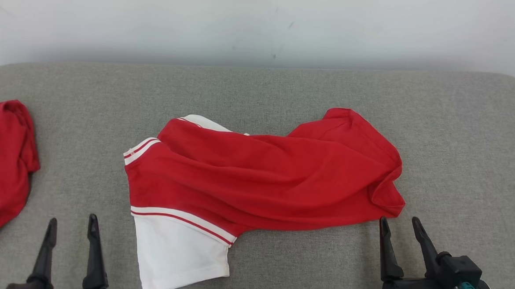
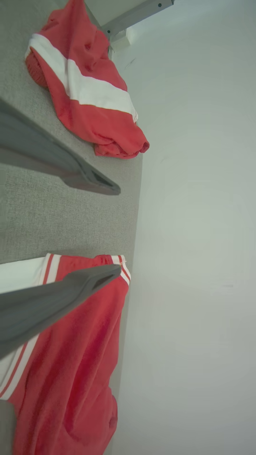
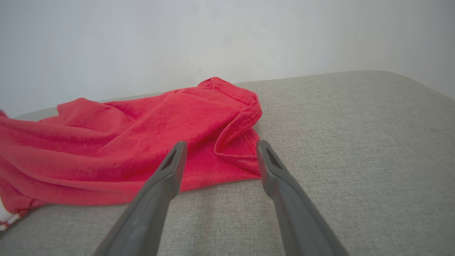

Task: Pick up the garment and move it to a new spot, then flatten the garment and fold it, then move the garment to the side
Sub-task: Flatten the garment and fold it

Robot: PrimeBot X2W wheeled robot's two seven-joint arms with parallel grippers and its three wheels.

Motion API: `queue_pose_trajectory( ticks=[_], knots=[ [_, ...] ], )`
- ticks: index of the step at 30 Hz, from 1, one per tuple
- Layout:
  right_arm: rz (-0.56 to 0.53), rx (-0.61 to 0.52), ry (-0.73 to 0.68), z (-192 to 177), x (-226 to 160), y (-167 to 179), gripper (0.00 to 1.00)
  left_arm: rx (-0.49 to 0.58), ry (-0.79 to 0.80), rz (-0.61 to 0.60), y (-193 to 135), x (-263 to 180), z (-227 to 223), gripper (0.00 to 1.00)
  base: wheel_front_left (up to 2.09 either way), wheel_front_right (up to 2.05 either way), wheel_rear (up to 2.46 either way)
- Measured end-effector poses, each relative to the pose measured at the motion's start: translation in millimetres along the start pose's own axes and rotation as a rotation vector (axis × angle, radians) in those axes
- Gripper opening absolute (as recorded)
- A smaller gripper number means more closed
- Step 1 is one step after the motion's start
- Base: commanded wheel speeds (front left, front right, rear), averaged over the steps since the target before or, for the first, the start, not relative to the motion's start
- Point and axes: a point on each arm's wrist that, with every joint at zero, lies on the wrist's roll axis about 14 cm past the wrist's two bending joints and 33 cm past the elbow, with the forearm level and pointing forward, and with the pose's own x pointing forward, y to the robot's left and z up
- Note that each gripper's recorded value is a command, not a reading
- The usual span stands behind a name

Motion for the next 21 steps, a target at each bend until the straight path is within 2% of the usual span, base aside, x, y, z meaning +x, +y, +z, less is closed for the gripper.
queue_pose_trajectory(
  ticks=[14,21],
  knots=[
    [0.062,-0.179,0.056,-7,35,2,1.0,-0.01,0.077,-0.008,-5,-14,-23,1.0,0.0,0.0,0.0],
    [0.08,-0.234,0.184,-38,45,-8,1.0,-0.021,0.091,-0.01,-7,-16,-27,1.0,0.0,0.0,0.0]
  ],
)
